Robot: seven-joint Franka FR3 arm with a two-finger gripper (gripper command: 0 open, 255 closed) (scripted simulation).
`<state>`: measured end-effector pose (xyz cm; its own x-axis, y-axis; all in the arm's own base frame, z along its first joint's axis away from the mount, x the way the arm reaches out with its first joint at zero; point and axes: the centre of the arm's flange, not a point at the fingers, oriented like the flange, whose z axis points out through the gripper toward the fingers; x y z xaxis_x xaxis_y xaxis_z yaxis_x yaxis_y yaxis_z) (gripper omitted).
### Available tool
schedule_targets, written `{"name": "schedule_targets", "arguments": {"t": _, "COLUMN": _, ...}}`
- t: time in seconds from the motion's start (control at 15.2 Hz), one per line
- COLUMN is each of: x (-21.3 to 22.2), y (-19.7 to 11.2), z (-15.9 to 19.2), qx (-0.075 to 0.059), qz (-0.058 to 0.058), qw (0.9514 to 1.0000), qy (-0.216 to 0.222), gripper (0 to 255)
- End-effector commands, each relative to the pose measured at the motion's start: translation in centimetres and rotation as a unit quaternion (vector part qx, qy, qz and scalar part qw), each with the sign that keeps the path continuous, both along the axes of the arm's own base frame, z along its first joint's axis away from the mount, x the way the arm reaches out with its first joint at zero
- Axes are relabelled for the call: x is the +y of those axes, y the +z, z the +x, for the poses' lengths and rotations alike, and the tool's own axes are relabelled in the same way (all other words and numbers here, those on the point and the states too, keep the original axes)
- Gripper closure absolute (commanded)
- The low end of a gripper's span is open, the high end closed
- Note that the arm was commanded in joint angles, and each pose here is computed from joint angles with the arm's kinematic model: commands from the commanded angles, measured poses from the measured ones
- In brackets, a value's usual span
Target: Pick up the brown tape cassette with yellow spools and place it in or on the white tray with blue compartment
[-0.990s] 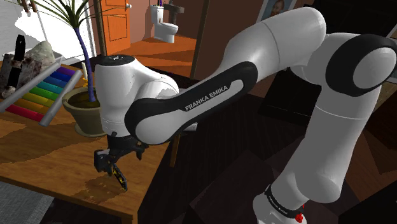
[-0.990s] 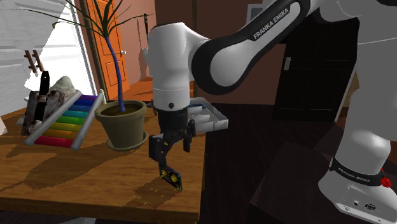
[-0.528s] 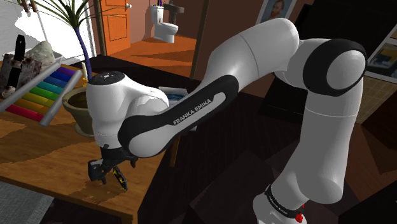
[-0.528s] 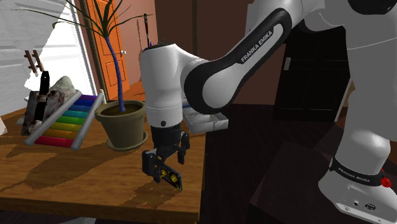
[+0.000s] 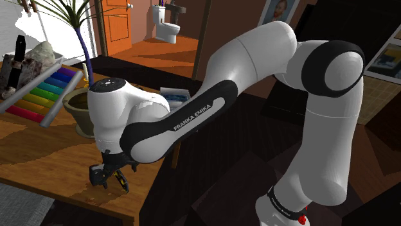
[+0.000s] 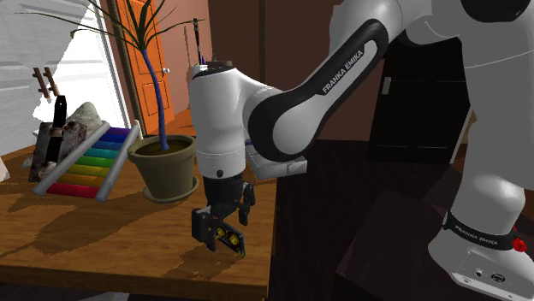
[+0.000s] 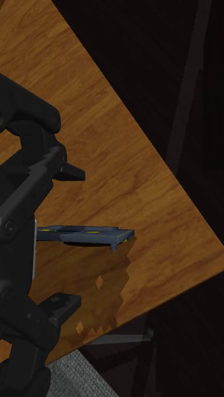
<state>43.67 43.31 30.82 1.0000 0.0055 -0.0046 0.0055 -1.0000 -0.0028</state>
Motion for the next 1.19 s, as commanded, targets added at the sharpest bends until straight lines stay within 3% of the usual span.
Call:
{"name": "schedule_targets", "arguments": {"t": 0.0, "x": 0.0, "y": 0.0, "z": 0.0, "qx": 0.000, "qz": 0.000, "qw": 1.0000, "qy": 0.000, "gripper": 0}}
{"name": "schedule_targets", "arguments": {"t": 0.07, "x": 0.0, "y": 0.0, "z": 0.0, "qx": 0.000, "qz": 0.000, "qw": 1.0000, "qy": 0.000, "gripper": 255}}
{"name": "schedule_targets", "arguments": {"t": 0.66, "x": 0.0, "y": 0.0, "z": 0.0, "qx": 0.000, "qz": 0.000, "qw": 1.0000, "qy": 0.000, "gripper": 255}}
{"name": "schedule_targets", "arguments": {"t": 1.12, "x": 0.0, "y": 3.7, "z": 0.0, "qx": 0.000, "qz": 0.000, "qw": 1.0000, "qy": 0.000, "gripper": 255}}
